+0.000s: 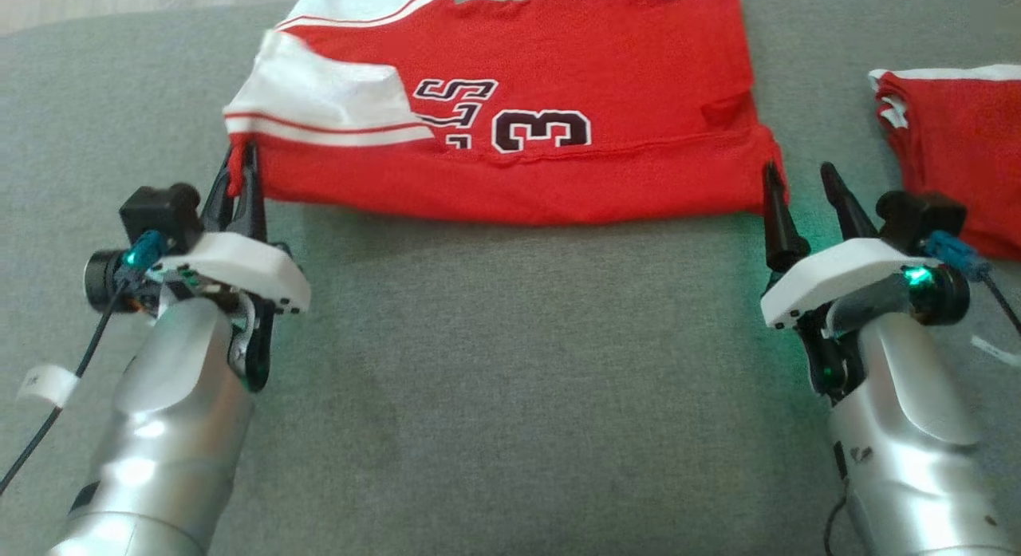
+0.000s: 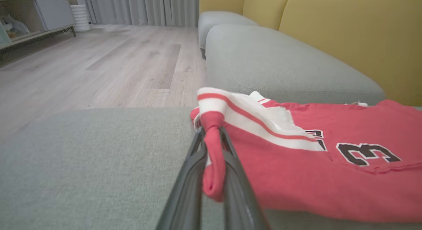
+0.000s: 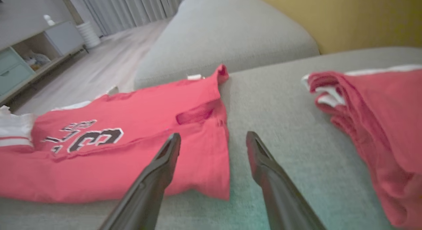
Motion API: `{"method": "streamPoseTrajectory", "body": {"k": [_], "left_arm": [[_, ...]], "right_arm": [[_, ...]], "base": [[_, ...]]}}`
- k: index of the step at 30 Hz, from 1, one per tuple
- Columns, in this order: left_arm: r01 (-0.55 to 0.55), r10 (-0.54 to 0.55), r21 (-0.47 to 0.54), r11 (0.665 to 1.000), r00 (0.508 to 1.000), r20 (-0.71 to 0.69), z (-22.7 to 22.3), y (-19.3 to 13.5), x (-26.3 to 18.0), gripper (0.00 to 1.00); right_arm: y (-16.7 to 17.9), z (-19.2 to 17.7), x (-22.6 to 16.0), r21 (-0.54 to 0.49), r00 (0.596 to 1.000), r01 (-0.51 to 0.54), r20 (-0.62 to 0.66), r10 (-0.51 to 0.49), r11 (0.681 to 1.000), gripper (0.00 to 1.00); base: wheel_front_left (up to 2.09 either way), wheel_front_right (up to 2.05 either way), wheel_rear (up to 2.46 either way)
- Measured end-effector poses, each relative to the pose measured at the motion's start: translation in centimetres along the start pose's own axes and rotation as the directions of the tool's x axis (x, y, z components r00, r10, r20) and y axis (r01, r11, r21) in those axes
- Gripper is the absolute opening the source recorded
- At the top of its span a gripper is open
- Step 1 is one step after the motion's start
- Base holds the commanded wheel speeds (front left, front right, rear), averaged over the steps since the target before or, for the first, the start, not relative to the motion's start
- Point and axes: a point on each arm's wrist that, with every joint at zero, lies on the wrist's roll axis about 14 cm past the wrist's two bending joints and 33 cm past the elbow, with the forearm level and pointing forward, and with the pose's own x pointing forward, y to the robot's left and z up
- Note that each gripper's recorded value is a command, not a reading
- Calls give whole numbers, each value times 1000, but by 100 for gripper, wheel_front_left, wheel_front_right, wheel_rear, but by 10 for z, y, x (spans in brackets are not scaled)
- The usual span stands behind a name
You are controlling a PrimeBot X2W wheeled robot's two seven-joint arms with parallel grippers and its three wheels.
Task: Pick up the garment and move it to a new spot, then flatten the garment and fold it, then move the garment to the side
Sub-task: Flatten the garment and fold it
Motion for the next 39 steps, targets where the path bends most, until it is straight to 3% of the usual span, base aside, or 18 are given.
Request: {"method": "streamPoseTrajectory", "body": {"k": [7, 14, 15, 16, 17, 28, 39], "left_arm": [[23, -24, 11, 1000, 997, 72, 19, -5, -2, 0], [30, -31, 21, 999, 995, 93, 22, -6, -2, 0], [31, -32, 22, 999, 996, 88, 19, -6, -4, 0], [30, -32, 23, 999, 996, 84, 17, -7, -5, 0], [31, -33, 25, 999, 996, 82, 16, -7, -7, 0], [21, -22, 38, 999, 1000, 15, 0, -7, -31, 0], [32, -28, 29, 999, 992, -121, -44, -10, -87, 0]], "right_arm": [[-9, -41, 9, 13, 983, 39, -181, -36, 999, 100], [0, -54, 27, 13, 965, 21, -263, -17, 1000, 100], [3, -53, 32, -4, 963, 5, -269, -6, 1000, 82], [6, -53, 32, -10, 962, -3, -274, 0, 1000, 31], [8, -53, 32, -17, 962, -9, -273, 4, 1000, 0], [1, -37, 14, -98, 981, -5, -191, -14, 995, 0], [-13, -43, -36, -74, 979, 53, -195, -66, 996, 0]], "base": [[0, 0, 0], [0, 0, 0], [0, 0, 0], [0, 0, 0], [0, 0, 0], [0, 0, 0], [0, 0, 0]]}}
